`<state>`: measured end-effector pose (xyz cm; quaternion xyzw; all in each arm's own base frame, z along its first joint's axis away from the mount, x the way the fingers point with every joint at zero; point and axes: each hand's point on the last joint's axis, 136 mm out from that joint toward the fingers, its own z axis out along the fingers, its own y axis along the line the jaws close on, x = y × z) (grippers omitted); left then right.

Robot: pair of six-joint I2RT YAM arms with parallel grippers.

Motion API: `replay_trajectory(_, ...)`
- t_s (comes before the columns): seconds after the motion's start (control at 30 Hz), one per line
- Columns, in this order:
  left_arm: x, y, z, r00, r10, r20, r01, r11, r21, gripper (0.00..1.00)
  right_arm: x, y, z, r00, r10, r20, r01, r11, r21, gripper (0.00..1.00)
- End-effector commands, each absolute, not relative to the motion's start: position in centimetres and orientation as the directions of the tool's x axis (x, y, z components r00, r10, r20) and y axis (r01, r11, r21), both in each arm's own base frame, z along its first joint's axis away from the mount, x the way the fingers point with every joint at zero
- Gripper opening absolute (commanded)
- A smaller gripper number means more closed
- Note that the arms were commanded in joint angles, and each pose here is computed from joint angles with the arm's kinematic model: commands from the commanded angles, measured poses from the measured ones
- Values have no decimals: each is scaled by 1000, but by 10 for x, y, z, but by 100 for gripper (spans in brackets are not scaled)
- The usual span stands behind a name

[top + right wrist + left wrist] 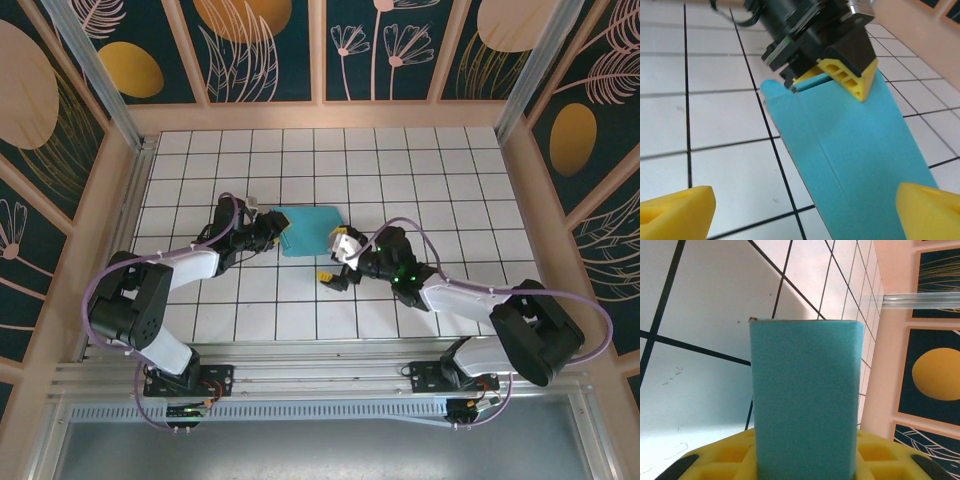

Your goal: Fold the paper box

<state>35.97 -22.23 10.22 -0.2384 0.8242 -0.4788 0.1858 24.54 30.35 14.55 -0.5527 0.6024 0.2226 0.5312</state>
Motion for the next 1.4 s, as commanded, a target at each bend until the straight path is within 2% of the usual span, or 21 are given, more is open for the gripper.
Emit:
replay_trajectory(0.0, 363, -222, 116, -810, -579, -90, -208, 427, -880, 32, 255, 310, 156, 389, -470, -792, -806, 242, -540, 94)
replay_trajectory(0.17, 362, -221, 116, -808, -582, -87, -216, 430, -876, 31, 274, 314, 136, 349, -528, -774, -781, 292, -552, 95)
replay_trajectory(0.33, 361, -221, 118, -807, -585, -84, -221, 431, -875, 31, 298, 320, 127, 369, -564, -739, -703, 351, -619, 96)
replay_trajectory(0.63, 363, -221, 122, -802, -593, -74, -233, 424, -875, 30, 327, 321, 115, 446, -705, -551, -465, 344, -816, 92)
replay_trajectory(0.77, 363, -221, 123, -802, -592, -76, -232, 426, -874, 30, 331, 324, 107, 436, -739, -514, -449, 316, -836, 82)
replay_trajectory(1.07, 363, -220, 126, -792, -608, -53, -255, 408, -877, 29, 336, 324, 98, 423, -744, -518, -436, 334, -836, 55)
replay_trajectory(1.37, 363, -220, 138, -777, -629, -31, -257, 361, -896, 30, 334, 322, 105, 426, -738, -523, -426, 347, -836, 40)
